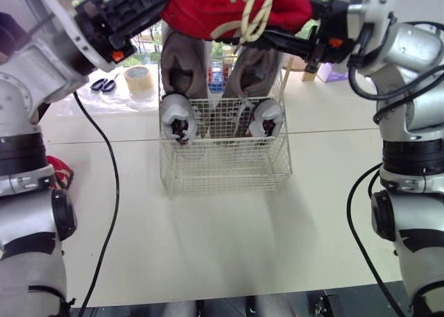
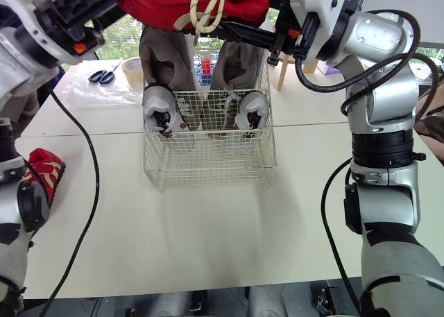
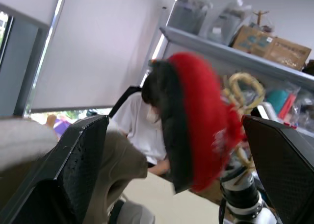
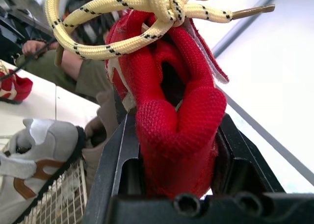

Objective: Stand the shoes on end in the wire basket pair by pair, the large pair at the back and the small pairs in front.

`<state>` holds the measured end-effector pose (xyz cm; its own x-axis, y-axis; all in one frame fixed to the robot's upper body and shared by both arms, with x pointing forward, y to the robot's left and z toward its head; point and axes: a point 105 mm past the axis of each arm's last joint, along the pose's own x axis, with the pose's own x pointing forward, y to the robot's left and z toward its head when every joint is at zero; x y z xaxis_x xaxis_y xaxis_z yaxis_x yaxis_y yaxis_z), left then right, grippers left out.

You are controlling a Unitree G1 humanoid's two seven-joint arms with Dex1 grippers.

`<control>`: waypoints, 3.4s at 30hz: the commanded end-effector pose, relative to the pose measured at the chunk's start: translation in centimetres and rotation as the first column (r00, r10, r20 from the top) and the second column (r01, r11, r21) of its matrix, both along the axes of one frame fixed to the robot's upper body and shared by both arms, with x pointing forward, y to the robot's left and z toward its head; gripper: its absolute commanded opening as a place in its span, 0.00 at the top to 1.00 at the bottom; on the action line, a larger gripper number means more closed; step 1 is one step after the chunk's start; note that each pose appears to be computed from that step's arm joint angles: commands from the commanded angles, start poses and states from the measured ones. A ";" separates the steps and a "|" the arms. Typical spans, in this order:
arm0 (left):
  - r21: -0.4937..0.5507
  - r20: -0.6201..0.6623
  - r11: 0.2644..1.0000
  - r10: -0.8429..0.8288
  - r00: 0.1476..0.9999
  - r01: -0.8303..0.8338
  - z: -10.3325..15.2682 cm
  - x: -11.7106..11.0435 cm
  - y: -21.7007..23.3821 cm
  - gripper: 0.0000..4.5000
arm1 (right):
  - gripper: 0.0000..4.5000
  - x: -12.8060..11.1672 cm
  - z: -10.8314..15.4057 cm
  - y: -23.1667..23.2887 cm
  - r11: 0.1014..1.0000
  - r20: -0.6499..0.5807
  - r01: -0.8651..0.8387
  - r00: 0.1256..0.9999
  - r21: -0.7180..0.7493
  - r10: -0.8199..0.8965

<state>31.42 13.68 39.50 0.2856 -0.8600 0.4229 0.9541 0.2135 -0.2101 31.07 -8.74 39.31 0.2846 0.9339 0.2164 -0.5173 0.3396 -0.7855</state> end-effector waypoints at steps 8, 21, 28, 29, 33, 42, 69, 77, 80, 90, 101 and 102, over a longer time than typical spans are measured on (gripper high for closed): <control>-0.084 0.064 0.996 -0.010 0.998 0.015 2.2 -1.3 0.6 0.95 | 0.71 -1.5 0.2 0.5 0.998 0.006 -0.036 0.999 0.044 0.036; -0.608 0.019 0.775 0.232 0.973 -0.173 4.1 -3.8 4.9 0.95 | 0.01 1.5 -1.7 -4.9 0.466 -0.376 0.087 0.726 0.880 0.575; -0.619 -0.071 0.770 0.144 0.987 -0.157 1.7 -2.6 1.3 0.95 | 0.01 0.5 -1.3 0.9 0.319 -0.308 0.062 0.485 0.946 0.818; -0.611 -0.079 0.777 0.133 0.988 -0.153 1.4 -2.5 0.8 0.95 | 0.01 0.3 -1.1 1.4 0.320 -0.306 0.053 0.473 0.946 0.826; -0.589 -0.090 0.797 0.100 0.991 -0.134 0.4 -2.6 -0.7 0.95 | 0.01 -0.3 -0.3 2.3 0.309 -0.290 0.033 0.449 0.951 0.845; -0.468 -0.182 0.864 0.109 0.977 -0.183 -3.6 -1.7 -3.6 0.95 | 0.01 -0.7 0.3 2.4 0.307 -0.269 -0.004 0.467 0.952 0.842; -0.064 -0.196 0.964 0.243 0.950 -0.259 -9.9 -6.0 -3.4 0.01 | 0.83 -2.6 3.3 -2.8 0.480 -0.290 -0.196 0.586 0.855 0.756; 0.134 -0.237 0.959 0.276 0.932 -0.250 -12.2 -9.5 -0.9 0.01 | 0.83 -4.3 -0.2 -4.8 0.936 -0.577 -0.266 0.738 0.229 0.351; 0.197 -0.211 0.948 0.290 0.934 -0.250 -12.3 -9.6 -0.5 0.01 | 0.83 -3.9 -1.5 -4.5 0.961 -0.579 -0.263 0.772 0.083 0.261; 0.365 -0.295 0.903 0.344 0.891 -0.227 -16.6 -10.2 2.1 0.01 | 0.83 -0.8 -6.8 -4.0 0.972 -0.533 -0.181 0.843 -0.149 0.075; 0.561 -0.164 0.736 0.548 0.820 -0.379 -17.7 -8.8 4.6 0.00 | 0.61 0.1 -12.5 -3.5 0.944 -0.612 -0.223 0.790 -0.244 0.028; 0.576 -0.159 0.716 0.571 0.805 -0.394 -17.6 -8.6 5.2 0.00 | 0.54 0.2 -12.7 -3.6 0.944 -0.619 -0.222 0.785 -0.245 0.024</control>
<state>22.41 17.68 20.98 0.7108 -0.6743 -0.2001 0.6266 0.7363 -0.2555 31.51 -12.31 25.67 0.1419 0.9563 -0.2555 -0.9500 0.0590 -0.3067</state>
